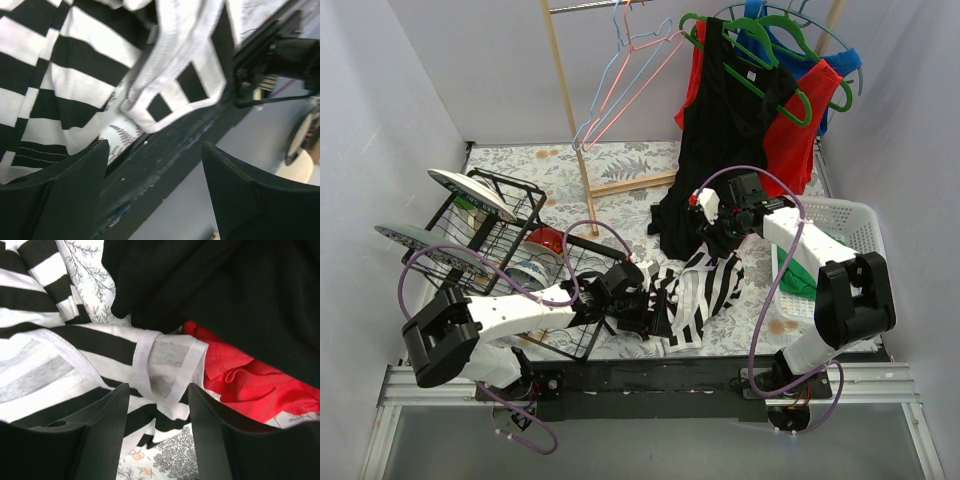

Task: Place the tank top on the hanger

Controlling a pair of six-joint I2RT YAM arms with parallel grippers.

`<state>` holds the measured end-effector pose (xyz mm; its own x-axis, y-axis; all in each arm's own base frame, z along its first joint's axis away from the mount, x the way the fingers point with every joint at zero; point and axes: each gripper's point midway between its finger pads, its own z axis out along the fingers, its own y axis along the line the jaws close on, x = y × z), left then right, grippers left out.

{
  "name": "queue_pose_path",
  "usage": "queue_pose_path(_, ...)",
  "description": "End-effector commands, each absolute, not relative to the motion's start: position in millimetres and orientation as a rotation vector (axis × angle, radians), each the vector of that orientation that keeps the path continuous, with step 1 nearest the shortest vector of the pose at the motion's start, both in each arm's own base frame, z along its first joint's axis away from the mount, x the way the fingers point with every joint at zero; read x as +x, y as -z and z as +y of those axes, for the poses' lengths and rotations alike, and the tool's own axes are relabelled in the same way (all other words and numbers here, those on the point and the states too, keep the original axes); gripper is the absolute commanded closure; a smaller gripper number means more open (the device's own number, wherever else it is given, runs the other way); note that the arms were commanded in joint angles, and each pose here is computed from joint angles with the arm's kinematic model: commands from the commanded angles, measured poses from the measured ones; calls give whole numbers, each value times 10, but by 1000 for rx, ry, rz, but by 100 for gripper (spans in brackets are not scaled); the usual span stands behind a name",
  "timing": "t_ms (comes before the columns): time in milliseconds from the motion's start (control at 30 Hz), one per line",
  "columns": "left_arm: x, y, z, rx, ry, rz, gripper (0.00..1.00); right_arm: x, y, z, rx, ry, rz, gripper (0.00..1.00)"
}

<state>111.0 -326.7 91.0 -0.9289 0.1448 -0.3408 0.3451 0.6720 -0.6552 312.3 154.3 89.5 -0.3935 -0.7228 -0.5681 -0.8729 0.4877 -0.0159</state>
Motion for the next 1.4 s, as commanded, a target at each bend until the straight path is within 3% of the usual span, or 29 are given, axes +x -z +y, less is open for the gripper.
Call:
queue_pose_path(0, 1181, -764, -3235, 388, 945, 2643, 27, 3255, -1006, 1699, -1287, -445, 2185, 44)
queue_pose_path(33, 1185, -758, -3246, 392, 937, 2641, 27, 3245, -965, 1716, -1292, -462, 2196, 47)
queue_pose_path(267, 1194, -770, -3259, 418, 923, 2621, 27, 3097, -980, 1776, -1336, -542, 2199, 95)
queue_pose_path(367, 1166, -826, -3262, 461, 953, 2597, 27, 3073, -1174, 1758, -1320, -534, 2161, 99)
queue_pose_path(700, 1181, -984, -3379, 545, 1033, 2507, 26, 3228, -2268, 1621, -1145, -422, 1937, 99)
queue_pose_path(1000, 1278, -880, -3479, 557, 987, 2518, 30, 3198, -2500, 1586, -1093, -407, 1891, 99)
queue_pose_path(1133, 1329, -882, -3535, 573, 972, 2508, 30, 3115, -2330, 1633, -1134, -472, 1934, 99)
queue_pose_path(1200, 1347, -873, -3561, 576, 965, 2512, 30, 3047, -2124, 1671, -1175, -532, 1969, 91)
queue_pose_path(1233, 1353, -810, -3553, 577, 944, 2529, 30, 3033, -2055, 1670, -1184, -540, 1981, 83)
queue_pose_path(1267, 1361, -796, -3547, 575, 926, 2541, 30, 3035, -1990, 1668, -1192, -545, 1988, 67)
queue_pose_path(1367, 1346, -632, -3480, 577, 862, 2596, 35, 3008, -1668, 1650, -1225, -563, 2051, 50)
